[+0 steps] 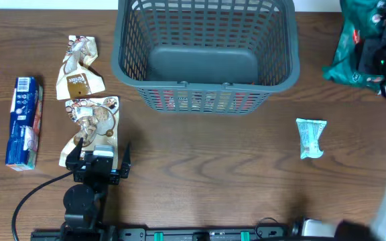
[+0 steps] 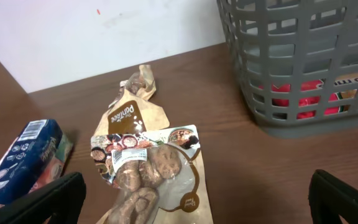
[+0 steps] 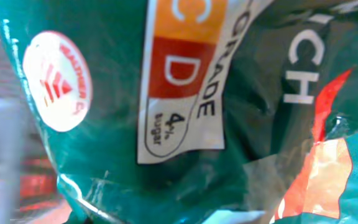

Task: Pack container
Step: 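Carry the Nescafé pouch left over the grey basket and lower it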

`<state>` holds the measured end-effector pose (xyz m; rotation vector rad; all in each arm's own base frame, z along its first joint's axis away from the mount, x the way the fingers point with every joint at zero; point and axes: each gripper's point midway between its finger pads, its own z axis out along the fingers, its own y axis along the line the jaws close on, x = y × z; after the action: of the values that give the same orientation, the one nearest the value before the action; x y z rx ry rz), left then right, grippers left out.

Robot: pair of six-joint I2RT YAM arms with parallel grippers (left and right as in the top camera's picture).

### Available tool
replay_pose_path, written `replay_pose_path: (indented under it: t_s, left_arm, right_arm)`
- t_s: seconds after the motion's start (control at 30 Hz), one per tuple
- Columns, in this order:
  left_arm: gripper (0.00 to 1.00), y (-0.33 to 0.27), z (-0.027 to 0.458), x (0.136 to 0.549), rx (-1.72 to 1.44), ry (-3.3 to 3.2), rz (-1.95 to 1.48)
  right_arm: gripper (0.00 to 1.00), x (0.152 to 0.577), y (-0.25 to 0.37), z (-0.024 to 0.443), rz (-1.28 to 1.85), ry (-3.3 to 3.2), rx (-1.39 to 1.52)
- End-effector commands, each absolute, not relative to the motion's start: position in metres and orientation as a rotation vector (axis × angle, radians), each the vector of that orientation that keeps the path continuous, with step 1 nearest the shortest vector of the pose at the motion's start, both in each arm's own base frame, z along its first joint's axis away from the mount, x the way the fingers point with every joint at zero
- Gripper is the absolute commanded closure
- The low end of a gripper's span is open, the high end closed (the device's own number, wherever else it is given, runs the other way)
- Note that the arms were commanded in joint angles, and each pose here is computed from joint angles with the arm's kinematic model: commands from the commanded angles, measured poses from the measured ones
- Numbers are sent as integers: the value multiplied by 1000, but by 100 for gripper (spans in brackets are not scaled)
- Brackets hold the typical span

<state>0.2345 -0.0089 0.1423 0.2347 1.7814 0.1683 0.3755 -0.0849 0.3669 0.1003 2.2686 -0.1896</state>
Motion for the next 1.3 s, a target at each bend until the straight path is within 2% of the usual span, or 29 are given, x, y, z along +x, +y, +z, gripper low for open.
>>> replay_pose_path:
  t_s: [0.0,0.17,0.37,0.73,1.03,1.27]
  left_arm:
    - [1,-10,130,234,258,1804,174]
    - [1,-10,130,234,258,1804,174]
    - [1,-10,130,234,258,1804,174]
    - [1,-10,130,234,258,1804,174]
    - [1,-10,130,234,258,1804,174]
    - [1,-10,130,234,258,1804,174]
  right_arm:
    - [98,350,-55,452,-178,2021,38]
    - [98,337,-14,491,-101,1905,-96]
    - [99,341,45,493,17,1873,-312]
    - [98,370,151,439,81,1936,-684]
    - [99,402,176,383,26,2080,-700]
    - [98,427,161,368,19,2147,-530]
